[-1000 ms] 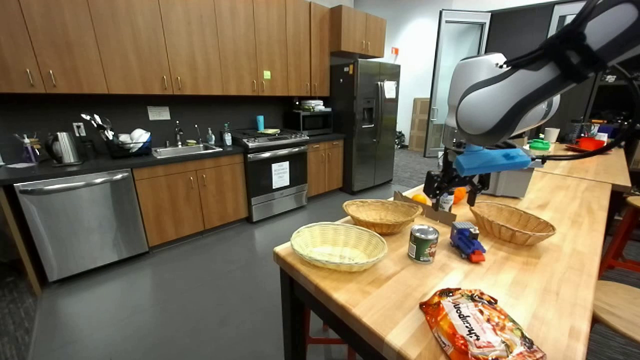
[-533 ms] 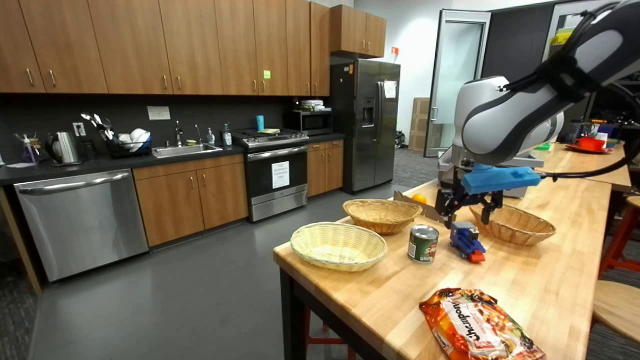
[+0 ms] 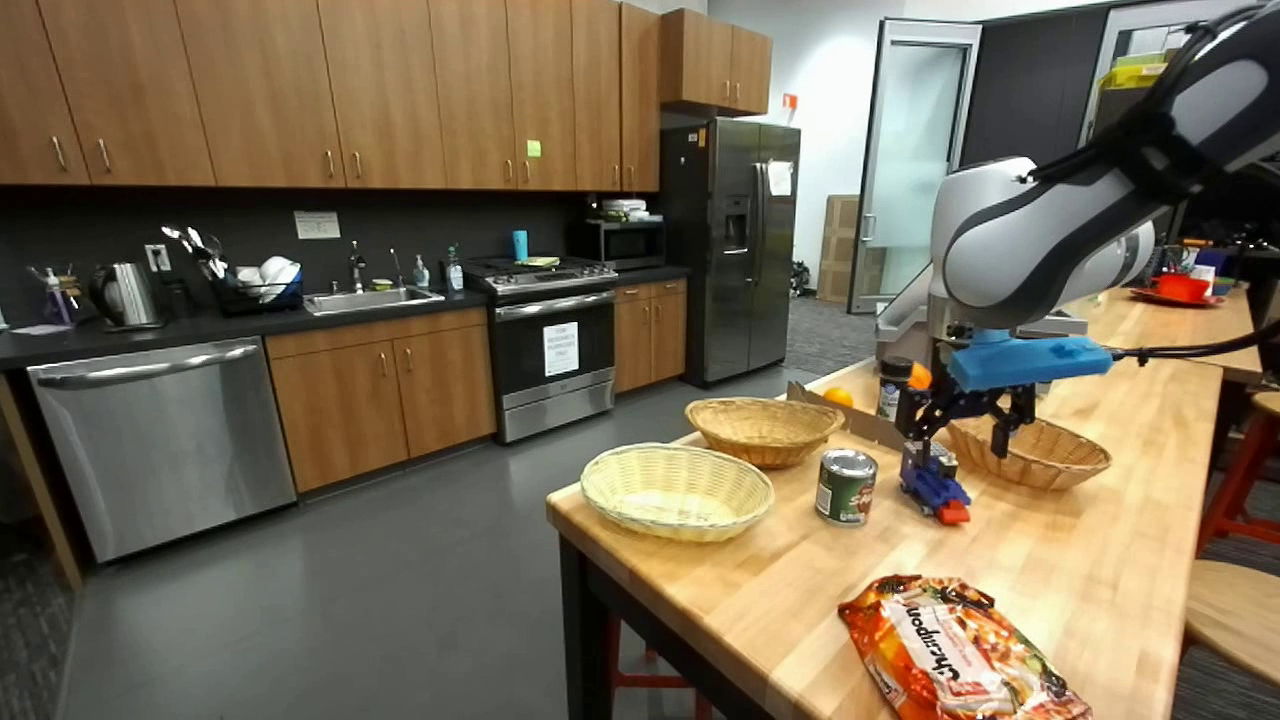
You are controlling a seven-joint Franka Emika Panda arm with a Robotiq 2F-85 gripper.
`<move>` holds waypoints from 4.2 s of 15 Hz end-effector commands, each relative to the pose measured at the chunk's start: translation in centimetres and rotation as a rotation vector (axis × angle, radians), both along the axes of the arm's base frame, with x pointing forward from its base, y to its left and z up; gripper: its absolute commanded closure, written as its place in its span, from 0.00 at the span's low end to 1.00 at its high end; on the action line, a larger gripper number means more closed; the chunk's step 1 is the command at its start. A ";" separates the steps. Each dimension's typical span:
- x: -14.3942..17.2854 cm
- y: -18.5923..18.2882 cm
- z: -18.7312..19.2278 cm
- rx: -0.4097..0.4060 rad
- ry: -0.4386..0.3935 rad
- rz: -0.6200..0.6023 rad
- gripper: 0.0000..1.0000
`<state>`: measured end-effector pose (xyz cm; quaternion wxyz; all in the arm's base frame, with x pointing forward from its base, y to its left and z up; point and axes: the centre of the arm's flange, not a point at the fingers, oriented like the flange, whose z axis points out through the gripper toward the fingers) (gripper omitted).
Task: Move the toy train forwards then put it in the basket on the right.
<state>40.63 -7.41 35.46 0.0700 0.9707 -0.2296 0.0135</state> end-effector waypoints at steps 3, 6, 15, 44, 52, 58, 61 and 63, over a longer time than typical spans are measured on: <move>3.2 2.3 0.7 -0.007 -0.060 0.075 0.00; 4.4 3.1 0.0 -0.010 -0.090 0.095 0.00; 5.9 4.0 -1.7 0.007 -0.109 0.119 0.00; -4.8 -0.7 1.0 0.055 0.076 -0.117 0.00; 0.0 3.4 8.0 -0.021 0.027 0.050 0.00; -3.7 1.5 6.1 -0.003 0.074 -0.009 0.00; -6.1 1.4 3.9 0.003 0.121 -0.058 0.00; -7.4 1.8 1.6 0.005 0.144 -0.076 0.00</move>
